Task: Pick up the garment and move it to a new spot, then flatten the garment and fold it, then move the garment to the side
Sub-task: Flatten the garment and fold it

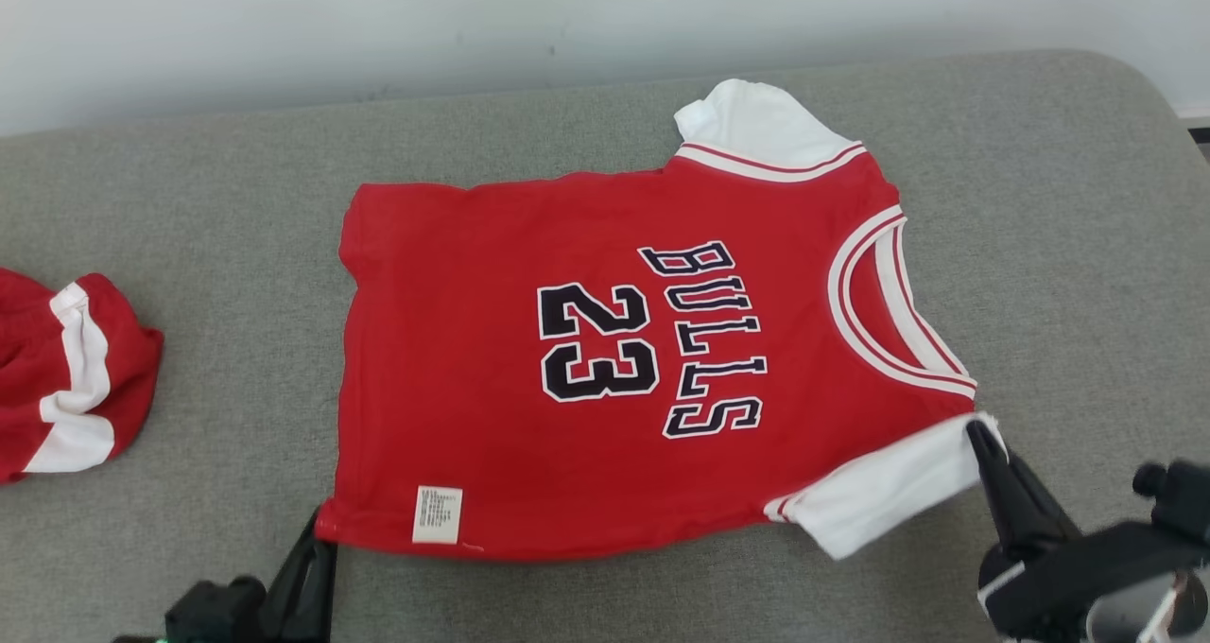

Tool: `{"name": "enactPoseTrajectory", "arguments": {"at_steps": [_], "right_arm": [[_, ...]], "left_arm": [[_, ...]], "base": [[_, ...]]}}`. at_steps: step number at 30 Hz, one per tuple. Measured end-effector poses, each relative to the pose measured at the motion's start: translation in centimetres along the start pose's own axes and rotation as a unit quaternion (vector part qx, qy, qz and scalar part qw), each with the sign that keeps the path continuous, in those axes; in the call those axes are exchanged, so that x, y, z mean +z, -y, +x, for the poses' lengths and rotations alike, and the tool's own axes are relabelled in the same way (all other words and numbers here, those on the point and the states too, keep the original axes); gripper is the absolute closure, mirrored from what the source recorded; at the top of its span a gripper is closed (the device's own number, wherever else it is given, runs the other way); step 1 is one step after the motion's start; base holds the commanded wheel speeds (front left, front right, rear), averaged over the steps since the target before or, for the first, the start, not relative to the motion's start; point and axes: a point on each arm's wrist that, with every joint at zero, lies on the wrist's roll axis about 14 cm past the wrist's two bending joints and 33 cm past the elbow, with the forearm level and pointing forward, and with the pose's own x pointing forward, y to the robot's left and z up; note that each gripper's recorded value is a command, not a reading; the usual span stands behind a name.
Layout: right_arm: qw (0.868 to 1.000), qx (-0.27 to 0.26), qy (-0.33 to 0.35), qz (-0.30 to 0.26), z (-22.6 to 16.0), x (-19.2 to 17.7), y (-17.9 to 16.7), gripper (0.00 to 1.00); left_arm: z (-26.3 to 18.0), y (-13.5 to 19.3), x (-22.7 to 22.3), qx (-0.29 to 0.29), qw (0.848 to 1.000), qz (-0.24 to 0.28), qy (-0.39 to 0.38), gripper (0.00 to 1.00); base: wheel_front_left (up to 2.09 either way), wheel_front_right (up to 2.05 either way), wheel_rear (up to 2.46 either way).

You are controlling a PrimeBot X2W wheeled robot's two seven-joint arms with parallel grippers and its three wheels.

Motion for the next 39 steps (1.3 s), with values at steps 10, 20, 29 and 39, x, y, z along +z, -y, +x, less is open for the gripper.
{"name": "enactPoseTrajectory", "arguments": {"at_steps": [10, 20, 29, 39], "right_arm": [[1.0, 0.022, -0.008, -0.012, 7.6, 2.6, -0.9, 1.0], [1.0, 0.014, -0.01, -0.026, 12.5, 2.6, -0.7, 0.02], [0.998, 0.004, 0.009, -0.067, 11.5, 2.2, 0.8, 0.0], [0.989, -0.015, -0.023, -0.148, 7.2, -0.9, 4.7, 0.0]], "left_arm": [[4.9, -0.2, 1.6, -0.029, 0.999, 0.027, 0.009, 1.0], [8.0, -1.2, 1.1, -0.033, 0.998, 0.046, -0.004, 1.0], [7.4, -1.9, 0.9, -0.014, 0.999, 0.039, -0.001, 0.0], [4.2, -0.8, -0.6, 0.0, 1.0, -0.004, -0.009, 0.0]], "base": [[0.0, 0.0, 0.0], [0.0, 0.0, 0.0], [0.0, 0.0, 0.0], [0.0, 0.0, 0.0]]}}
